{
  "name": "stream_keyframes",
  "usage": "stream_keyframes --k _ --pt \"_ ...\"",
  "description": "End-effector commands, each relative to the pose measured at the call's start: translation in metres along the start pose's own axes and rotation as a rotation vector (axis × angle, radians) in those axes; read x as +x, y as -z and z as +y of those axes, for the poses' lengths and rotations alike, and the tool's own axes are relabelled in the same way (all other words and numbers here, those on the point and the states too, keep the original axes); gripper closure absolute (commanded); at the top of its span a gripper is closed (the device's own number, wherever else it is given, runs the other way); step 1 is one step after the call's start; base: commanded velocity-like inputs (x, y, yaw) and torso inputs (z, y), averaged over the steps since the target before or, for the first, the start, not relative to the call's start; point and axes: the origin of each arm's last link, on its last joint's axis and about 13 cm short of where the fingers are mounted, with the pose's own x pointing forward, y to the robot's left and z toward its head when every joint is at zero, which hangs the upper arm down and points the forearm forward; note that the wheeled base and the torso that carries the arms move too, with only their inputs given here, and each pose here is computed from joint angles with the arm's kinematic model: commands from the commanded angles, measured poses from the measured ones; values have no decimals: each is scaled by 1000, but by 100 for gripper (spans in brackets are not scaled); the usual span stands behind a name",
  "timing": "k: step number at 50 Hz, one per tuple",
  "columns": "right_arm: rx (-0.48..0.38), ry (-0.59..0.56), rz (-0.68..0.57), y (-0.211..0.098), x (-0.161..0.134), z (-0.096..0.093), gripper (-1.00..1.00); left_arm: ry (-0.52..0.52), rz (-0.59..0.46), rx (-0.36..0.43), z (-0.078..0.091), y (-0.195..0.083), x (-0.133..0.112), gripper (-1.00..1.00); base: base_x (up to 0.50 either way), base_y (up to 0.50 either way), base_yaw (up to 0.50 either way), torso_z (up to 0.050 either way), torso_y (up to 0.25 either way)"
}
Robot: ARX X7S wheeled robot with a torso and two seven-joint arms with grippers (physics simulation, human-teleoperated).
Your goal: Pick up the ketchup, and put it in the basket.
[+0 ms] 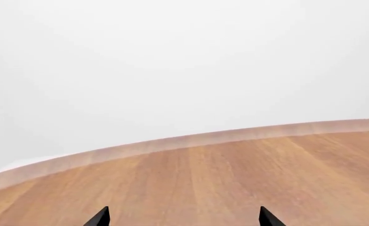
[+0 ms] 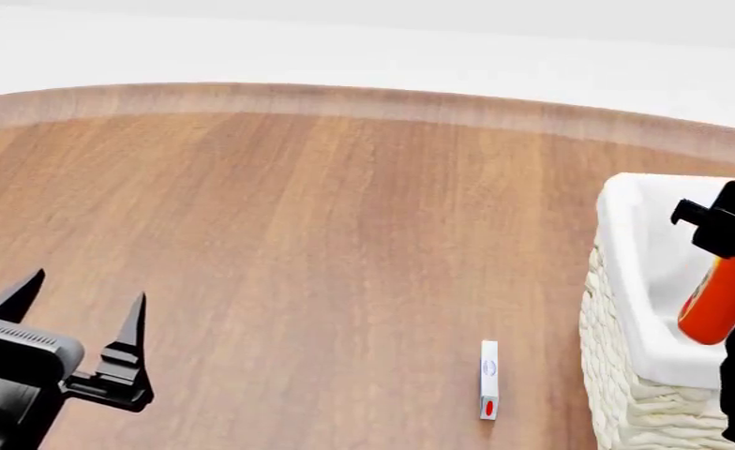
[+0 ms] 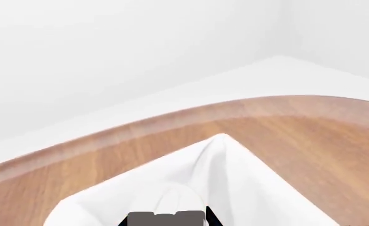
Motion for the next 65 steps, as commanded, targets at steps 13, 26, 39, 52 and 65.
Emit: stream_keyframes --k 13,26,39,52,65 --pt "-60 -28 34 8 0 5 100 8 1 -12 -2 -1 -1 -100 0 0 0 0 1" --pt "-57 -18 76 12 -2 4 100 3 10 -18 -2 3 -2 -100 0 0 0 0 0" --pt "-45 -38 147 16 -4 5 100 -4 19 -24 -2 8 -4 -100 0 0 0 0 0" --pt "-62 -44 138 16 -3 6 -100 -9 19 -31 -2 9 -7 -100 0 0 0 0 0" --pt "-48 -84 89 16 -2 9 -100 -27 2 -30 -1 3 -5 -100 0 0 0 0 0"
